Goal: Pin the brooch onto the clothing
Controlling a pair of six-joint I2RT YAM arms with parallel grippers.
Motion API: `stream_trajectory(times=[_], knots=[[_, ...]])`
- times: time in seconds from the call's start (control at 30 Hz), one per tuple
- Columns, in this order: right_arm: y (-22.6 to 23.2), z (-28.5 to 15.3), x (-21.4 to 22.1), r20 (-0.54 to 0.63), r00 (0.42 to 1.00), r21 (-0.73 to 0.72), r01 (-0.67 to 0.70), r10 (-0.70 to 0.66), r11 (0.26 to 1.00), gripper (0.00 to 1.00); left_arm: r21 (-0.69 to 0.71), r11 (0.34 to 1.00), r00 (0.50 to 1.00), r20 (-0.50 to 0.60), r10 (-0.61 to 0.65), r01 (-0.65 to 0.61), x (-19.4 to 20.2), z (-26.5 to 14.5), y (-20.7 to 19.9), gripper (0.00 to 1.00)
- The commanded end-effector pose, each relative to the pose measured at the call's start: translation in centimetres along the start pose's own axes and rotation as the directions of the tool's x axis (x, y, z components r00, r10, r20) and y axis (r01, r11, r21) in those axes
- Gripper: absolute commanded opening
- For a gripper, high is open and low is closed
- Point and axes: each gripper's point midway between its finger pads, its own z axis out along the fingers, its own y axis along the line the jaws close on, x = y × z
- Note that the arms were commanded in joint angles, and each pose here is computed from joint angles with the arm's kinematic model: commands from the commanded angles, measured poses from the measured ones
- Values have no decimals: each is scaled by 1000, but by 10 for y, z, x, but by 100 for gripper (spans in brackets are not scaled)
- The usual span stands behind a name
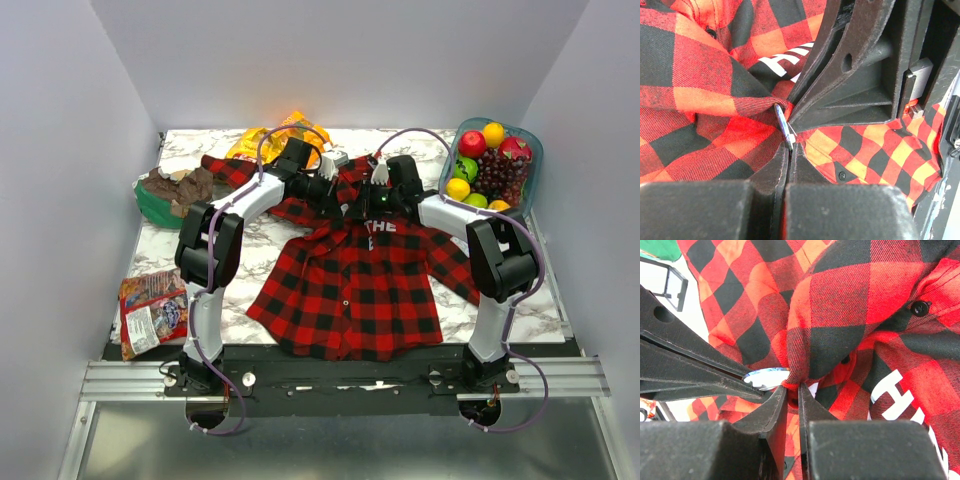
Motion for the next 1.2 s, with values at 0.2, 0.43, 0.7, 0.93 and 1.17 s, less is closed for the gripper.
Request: stream_trajectory(times=[0.2, 0.43, 0.7, 0.93, 1.17], knots=[[-5, 0, -52, 166, 985, 28, 51, -54, 998, 19, 270, 961, 997, -71, -34, 52, 13, 1, -78, 0], [-6, 5, -47, 147, 988, 41, 44, -50, 998, 18, 278, 959, 997, -77, -31, 52, 15, 4, -81, 0], [-4, 8, -47, 134, 989, 51, 49, -55, 998, 18, 289, 956, 996, -84, -24, 48, 17, 7, -85, 0], [0, 12, -45, 122, 991, 44, 48, -53, 998, 18, 299, 953, 996, -90, -21, 47, 19, 10, -89, 0], [6, 16, -48, 121, 992, 30, 39, -42, 999, 17, 311, 949, 995, -96, -14, 43, 20, 13, -94, 0]])
